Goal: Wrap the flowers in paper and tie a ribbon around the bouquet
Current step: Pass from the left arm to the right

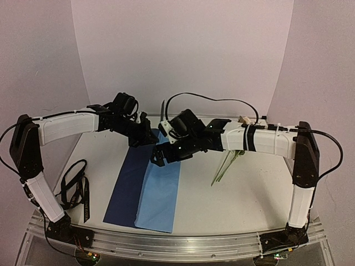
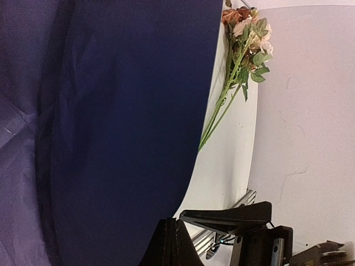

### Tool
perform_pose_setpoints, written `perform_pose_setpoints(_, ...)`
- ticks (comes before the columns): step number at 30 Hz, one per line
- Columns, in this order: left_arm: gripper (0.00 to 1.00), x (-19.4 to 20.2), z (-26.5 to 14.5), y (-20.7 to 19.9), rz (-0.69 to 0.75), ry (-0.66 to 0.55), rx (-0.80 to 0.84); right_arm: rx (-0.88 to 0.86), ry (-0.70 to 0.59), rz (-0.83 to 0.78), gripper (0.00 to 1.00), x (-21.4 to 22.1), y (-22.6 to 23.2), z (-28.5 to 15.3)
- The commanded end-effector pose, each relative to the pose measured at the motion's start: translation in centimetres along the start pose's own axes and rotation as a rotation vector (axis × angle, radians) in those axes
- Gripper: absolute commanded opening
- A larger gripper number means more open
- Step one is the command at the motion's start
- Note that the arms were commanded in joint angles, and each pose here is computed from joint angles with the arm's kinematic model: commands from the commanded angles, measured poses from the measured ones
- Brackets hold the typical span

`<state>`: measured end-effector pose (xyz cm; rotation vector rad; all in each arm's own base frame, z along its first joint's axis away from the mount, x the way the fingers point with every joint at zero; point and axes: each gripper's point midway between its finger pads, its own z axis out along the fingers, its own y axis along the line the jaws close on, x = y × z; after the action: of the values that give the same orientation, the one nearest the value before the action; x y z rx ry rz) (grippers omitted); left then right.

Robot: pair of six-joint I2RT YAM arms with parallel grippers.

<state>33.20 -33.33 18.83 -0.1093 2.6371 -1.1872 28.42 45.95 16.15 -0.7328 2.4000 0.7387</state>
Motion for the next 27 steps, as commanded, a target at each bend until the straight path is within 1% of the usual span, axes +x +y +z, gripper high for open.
perform_pose_setpoints(1, 0.00, -0.1, 0.4, -3.0, -0.015, 0.003, 0.083, 0.041, -0.127, -0.001, 0.98, -2.7, -0.5, -0.5)
perform_pose_setpoints(6, 0.00, -0.1, 1.1, -2.9, -0.046, 0.003, 0.101, 0.044, -0.164, 0.015, 0.98, -2.6, -0.9, -1.1)
perform_pose_setpoints(12, 0.00, 0.1, 1.8, -2.9, -0.060, 0.010, 0.110, 0.059, -0.157, 0.022, 0.98, -1.9, -1.4, -0.9)
perform_pose_setpoints(17, 0.00, 0.4, 1.9, -3.0, -0.059, 0.018, 0.116, 0.052, -0.168, 0.021, 0.98, -2.4, -1.1, -1.1)
perform_pose_setpoints(24, 0.00, 1.3, 2.1, -2.8, -0.069, 0.058, 0.126, 0.048, -0.201, -0.024, 0.98, -2.9, -0.8, -3.2)
perform_pose_setpoints(27, 0.00, 1.5, 2.1, -2.4, -0.047, 0.065, 0.108, 0.066, -0.239, -0.040, 0.98, -3.2, -1.1, -5.0)
